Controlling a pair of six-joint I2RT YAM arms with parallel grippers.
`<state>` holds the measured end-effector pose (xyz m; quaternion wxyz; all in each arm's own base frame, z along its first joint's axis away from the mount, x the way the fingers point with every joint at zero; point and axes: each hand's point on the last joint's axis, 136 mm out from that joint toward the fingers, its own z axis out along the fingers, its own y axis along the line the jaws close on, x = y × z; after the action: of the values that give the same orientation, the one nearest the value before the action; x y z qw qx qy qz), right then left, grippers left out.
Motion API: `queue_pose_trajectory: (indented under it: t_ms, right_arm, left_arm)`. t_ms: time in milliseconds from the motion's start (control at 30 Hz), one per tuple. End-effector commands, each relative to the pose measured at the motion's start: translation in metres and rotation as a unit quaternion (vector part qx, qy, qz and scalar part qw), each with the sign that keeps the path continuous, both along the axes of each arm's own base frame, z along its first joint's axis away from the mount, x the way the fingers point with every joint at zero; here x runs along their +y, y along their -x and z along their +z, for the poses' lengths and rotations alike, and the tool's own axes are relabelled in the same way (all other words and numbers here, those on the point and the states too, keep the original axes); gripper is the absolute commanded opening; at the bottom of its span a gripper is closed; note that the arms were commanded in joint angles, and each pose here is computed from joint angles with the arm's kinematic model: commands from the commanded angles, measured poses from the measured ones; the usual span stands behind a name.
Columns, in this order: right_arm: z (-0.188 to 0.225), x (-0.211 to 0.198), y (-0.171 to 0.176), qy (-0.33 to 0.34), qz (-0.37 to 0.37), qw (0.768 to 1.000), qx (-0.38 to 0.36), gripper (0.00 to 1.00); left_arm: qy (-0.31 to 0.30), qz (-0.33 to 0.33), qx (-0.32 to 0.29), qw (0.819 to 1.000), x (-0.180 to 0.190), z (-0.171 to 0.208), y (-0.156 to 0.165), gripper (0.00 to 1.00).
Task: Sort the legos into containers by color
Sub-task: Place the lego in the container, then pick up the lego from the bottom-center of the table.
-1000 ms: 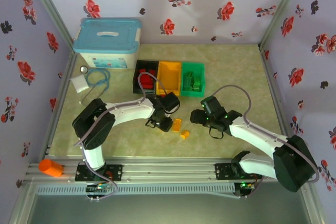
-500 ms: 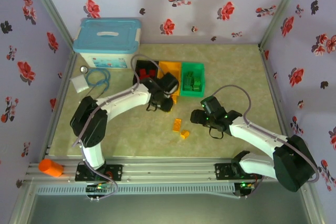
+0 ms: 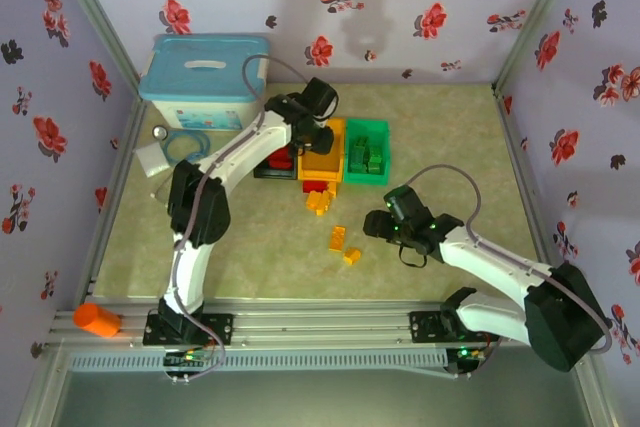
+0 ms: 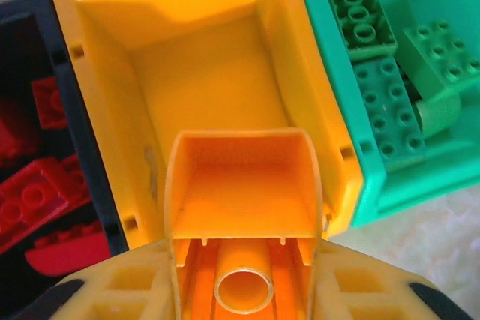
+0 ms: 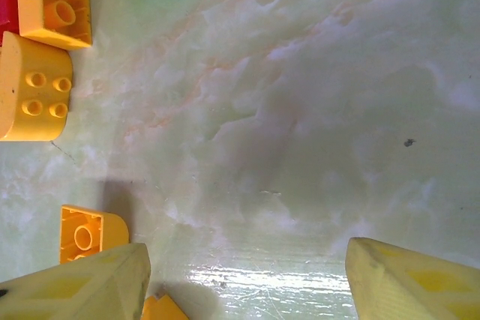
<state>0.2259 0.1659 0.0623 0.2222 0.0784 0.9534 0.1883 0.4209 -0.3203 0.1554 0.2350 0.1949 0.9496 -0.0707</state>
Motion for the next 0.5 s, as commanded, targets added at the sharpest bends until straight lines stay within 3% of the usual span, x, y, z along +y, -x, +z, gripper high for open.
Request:
queue_pose_trajectory:
  t_ms: [0, 33, 100, 133, 467]
  right_arm:
    - [-0.003, 0.000, 0.008, -0.006, -0.001, 1.000, 0.008, 0.70]
    - [-0.003, 0.000, 0.008, -0.008, -0.001, 1.000, 0.007, 0.70]
    - [-0.002, 0.000, 0.010, -0.011, -0.002, 1.000, 0.006, 0.70]
    - [-0.002, 0.000, 0.011, -0.011, -0.002, 1.000, 0.006, 0.70]
    - [-0.006, 0.008, 0.018, -0.014, 0.009, 1.000, 0.015, 0.69]
  left_arm:
    - [-0.025, 0.005, 0.002, 1.000, 0.010, 0.002, -0.013, 0.28]
    - [-0.028, 0.013, -0.001, 1.000, 0.011, 0.003, -0.019, 0.37]
    - [-0.030, 0.022, 0.000, 0.999, 0.012, 0.007, -0.024, 0.74]
    - [-0.031, 0.018, 0.002, 0.999, 0.011, 0.009, -0.024, 0.80]
    - [-0.003, 0.016, -0.035, 0.999, 0.023, 0.045, 0.011, 0.82]
